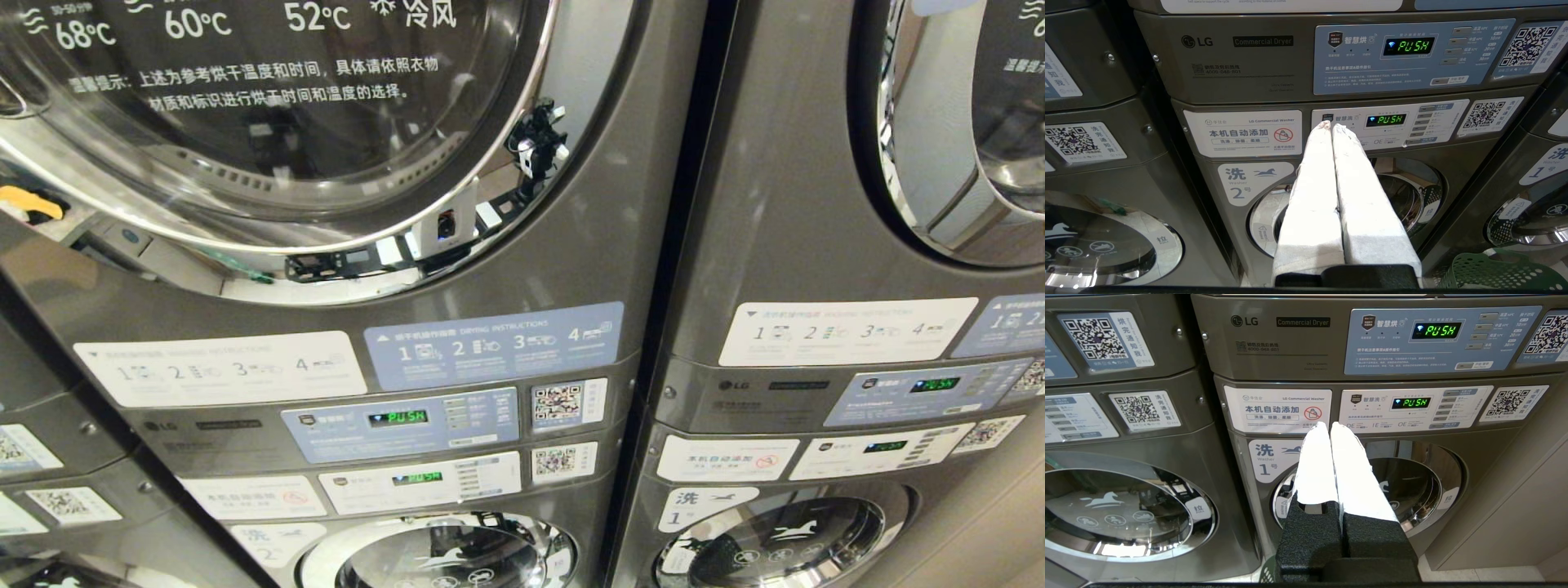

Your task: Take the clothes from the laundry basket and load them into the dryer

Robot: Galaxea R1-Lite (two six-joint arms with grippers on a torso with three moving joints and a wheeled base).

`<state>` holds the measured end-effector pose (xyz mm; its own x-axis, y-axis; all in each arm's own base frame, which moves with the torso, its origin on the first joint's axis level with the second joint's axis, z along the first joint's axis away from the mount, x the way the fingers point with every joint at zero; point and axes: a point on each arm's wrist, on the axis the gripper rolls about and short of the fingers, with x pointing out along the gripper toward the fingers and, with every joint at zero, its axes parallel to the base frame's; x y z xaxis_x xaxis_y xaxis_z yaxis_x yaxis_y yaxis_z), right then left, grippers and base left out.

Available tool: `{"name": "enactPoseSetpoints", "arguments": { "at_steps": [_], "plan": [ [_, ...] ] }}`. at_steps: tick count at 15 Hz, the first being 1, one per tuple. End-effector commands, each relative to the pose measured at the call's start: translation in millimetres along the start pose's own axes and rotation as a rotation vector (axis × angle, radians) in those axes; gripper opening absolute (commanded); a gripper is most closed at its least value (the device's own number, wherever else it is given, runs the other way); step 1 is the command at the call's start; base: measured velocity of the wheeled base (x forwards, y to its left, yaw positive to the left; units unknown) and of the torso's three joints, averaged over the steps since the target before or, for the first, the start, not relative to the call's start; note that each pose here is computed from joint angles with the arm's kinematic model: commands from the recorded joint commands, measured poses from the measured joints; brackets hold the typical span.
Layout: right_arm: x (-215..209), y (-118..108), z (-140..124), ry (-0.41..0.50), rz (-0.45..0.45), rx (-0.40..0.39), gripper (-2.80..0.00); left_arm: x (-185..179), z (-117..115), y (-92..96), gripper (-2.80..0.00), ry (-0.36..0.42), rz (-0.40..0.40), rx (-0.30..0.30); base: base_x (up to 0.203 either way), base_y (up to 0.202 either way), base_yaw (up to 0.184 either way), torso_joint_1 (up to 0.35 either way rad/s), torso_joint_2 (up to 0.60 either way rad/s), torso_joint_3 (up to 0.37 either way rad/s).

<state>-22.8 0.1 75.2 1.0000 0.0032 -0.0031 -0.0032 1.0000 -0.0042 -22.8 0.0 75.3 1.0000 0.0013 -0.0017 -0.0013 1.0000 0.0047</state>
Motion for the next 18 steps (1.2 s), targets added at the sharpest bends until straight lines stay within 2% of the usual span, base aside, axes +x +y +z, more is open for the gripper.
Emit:
{"name": "enactPoseSetpoints", "arguments": {
  "at_steps": [1,18],
  "plan": [
    [0.1,0.0,0.0,0.001,0.000,0.000,-2.80,0.1,-0.4,0.0,-2.80,0.001,0.000,0.000,0.000,0.000,0.000,0.000,0.00,0.000],
    [0.0,0.0,0.0,0.000,0.000,0.000,-2.80,0.1,-0.4,0.0,-2.80,0.001,0.000,0.000,0.000,0.000,0.000,0.000,0.00,0.000]
  ]
}}
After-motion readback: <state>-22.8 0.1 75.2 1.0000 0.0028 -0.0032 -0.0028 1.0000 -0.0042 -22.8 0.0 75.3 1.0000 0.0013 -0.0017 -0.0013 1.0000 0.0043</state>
